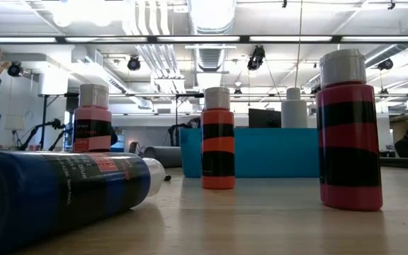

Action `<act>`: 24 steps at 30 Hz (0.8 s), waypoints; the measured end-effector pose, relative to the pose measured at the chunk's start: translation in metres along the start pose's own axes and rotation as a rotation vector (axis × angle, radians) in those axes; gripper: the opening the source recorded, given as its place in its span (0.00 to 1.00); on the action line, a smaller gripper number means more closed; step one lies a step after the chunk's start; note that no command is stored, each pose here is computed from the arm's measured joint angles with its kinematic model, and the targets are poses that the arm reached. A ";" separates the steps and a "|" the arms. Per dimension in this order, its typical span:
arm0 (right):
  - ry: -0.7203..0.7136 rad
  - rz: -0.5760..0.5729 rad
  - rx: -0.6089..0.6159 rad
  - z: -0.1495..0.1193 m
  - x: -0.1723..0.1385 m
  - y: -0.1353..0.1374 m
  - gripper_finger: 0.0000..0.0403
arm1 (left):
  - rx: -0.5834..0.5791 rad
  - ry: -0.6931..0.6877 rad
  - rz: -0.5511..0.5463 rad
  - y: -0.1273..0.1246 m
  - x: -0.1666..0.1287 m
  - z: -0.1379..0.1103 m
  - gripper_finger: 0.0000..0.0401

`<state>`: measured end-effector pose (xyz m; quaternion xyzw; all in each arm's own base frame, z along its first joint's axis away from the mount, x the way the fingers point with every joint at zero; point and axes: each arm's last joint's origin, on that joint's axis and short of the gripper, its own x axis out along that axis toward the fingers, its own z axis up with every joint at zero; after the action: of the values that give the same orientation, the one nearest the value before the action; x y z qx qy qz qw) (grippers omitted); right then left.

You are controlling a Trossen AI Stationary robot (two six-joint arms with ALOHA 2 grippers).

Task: Pick & Place Paint Supplies
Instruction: Put the gold paintbrush into the green cup

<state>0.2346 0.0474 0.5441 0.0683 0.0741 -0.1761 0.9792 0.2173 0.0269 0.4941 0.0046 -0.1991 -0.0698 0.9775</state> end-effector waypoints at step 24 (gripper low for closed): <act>0.058 -0.084 0.012 -0.008 0.001 -0.007 0.39 | -0.016 0.351 0.186 -0.073 -0.016 -0.005 0.03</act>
<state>0.2322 0.0422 0.5356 0.0761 0.1041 -0.2156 0.9679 0.1944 -0.0433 0.4808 -0.0096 -0.0247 0.0211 0.9994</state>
